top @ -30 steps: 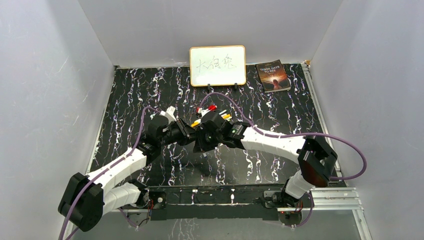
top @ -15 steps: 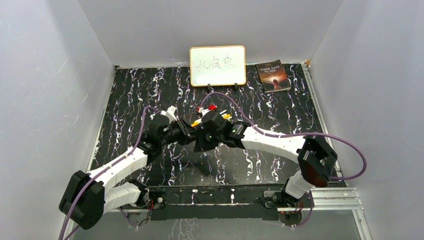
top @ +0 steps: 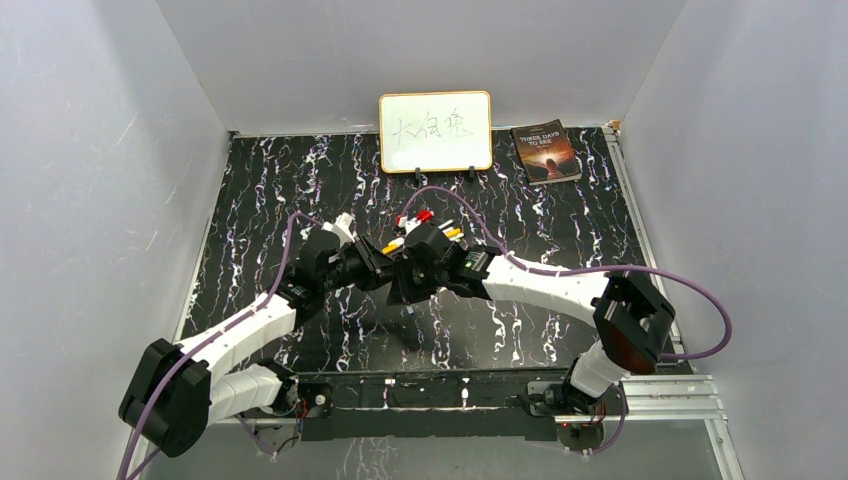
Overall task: Open the pen caps
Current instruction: Open the pen cap from the pen.
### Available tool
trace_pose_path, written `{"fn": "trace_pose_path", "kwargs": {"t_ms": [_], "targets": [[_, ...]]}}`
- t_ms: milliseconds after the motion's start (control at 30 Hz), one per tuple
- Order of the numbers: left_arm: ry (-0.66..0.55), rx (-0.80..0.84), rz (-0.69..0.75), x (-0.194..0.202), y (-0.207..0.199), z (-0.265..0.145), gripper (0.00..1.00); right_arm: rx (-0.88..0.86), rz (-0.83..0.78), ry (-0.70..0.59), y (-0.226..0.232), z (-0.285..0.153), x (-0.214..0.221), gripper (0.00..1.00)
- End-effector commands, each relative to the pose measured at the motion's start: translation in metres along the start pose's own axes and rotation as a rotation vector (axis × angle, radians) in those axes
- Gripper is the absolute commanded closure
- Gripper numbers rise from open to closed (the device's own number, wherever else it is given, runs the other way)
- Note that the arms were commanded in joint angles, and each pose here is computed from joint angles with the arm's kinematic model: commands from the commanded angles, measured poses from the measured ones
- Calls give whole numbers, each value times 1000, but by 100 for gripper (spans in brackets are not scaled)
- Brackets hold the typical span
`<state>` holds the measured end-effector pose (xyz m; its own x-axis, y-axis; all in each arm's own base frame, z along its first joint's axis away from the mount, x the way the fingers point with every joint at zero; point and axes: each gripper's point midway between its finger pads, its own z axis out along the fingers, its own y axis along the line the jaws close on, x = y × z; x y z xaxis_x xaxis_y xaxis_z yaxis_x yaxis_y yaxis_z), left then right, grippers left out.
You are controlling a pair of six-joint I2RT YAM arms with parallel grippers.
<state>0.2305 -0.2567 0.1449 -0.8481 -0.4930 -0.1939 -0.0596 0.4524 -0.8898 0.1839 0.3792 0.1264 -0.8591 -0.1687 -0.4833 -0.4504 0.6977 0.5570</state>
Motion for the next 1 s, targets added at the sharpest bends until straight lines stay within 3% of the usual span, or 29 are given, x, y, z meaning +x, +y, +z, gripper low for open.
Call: {"fn": "trace_pose_path", "kwargs": {"t_ms": [0, 600, 967], "targets": [[-1, 58, 18, 0, -20, -3, 100, -70, -13, -60, 16, -2, -13, 100], [-38, 30, 54, -18, -25, 13, 100, -75, 7, -67, 10, -16, -1, 100], [-102, 40, 65, -72, -41, 39, 100, -84, 57, -84, 1, -42, 22, 100]]}}
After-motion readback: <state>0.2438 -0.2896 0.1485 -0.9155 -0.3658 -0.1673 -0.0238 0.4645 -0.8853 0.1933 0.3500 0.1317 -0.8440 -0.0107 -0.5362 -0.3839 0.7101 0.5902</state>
